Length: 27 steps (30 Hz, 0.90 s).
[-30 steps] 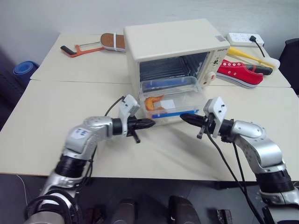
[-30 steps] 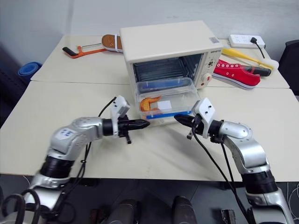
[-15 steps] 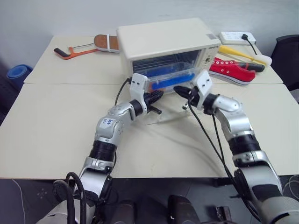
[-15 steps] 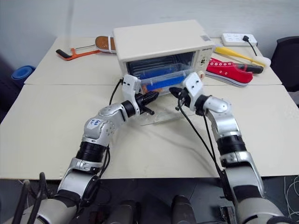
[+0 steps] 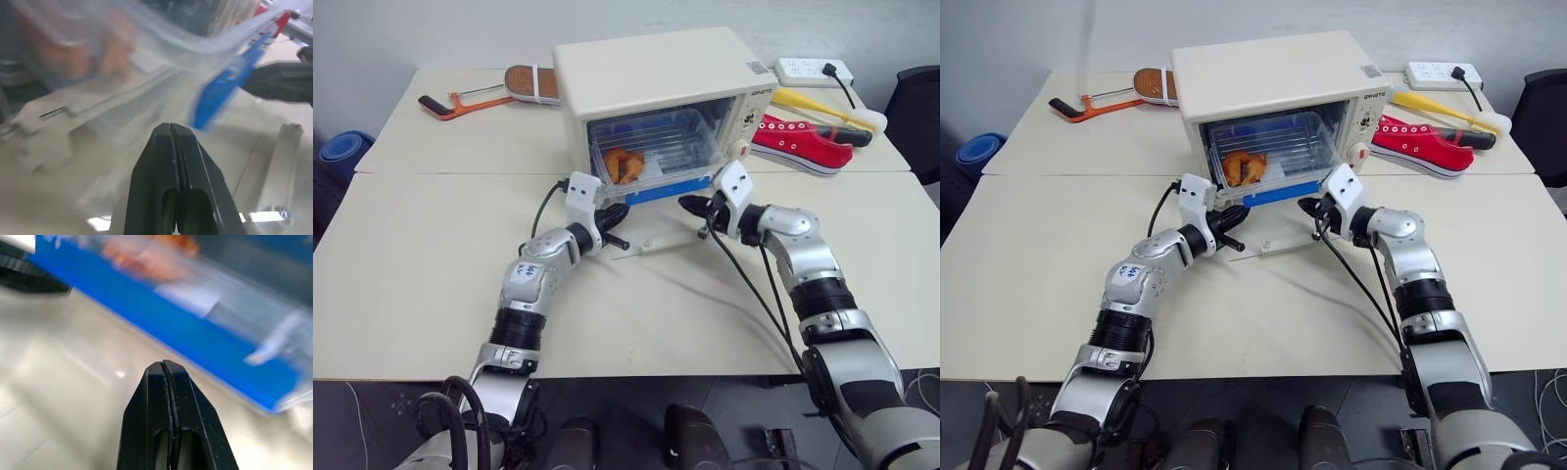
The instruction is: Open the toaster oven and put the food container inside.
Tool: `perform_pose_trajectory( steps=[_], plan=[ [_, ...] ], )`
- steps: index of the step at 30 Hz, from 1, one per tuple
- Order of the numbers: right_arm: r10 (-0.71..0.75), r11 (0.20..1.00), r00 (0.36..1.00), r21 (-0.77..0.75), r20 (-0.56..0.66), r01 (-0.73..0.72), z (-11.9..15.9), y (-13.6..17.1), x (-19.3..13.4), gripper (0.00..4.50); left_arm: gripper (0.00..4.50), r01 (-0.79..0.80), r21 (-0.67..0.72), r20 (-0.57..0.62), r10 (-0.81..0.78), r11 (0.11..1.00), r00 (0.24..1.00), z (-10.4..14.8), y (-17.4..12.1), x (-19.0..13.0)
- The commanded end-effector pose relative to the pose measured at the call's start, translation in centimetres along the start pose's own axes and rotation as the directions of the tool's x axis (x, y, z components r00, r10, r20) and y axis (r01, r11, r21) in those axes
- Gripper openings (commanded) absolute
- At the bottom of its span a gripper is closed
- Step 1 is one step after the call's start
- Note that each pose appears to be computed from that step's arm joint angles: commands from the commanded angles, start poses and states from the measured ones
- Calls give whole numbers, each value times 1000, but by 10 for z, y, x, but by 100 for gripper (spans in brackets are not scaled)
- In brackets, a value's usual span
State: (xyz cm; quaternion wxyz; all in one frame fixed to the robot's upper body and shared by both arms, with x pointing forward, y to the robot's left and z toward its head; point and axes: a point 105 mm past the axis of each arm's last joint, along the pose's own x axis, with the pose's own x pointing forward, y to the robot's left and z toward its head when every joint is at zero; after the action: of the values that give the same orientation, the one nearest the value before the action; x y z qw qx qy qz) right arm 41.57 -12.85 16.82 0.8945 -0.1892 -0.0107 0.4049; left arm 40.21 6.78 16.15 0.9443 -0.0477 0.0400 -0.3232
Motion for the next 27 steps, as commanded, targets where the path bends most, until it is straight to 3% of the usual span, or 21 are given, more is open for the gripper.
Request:
perform_pose_trajectory(
  steps=[1, 10, 20, 27],
  plan=[
    [-19, 999, 998, -32, 55, 21, 18, -5, -11, 0, 3, -22, -12, 52, 23, 1000, 998, 14, 4, -5],
    [-123, 992, 990, -28, 75, 125, 25, -22, -4, 0, 3, -12, -31, 102, 15, 999, 995, 26, -5, 12],
    [-279, 960, 957, 0, 78, 280, 35, -55, 19, 0, 3, -170, -41, 161, 175, 985, 971, 41, 23, 33],
    [-308, 951, 949, 24, 58, 308, 36, -60, 24, 0, 3, -165, -11, 174, 164, 986, 971, 43, 27, 36]
  ],
)
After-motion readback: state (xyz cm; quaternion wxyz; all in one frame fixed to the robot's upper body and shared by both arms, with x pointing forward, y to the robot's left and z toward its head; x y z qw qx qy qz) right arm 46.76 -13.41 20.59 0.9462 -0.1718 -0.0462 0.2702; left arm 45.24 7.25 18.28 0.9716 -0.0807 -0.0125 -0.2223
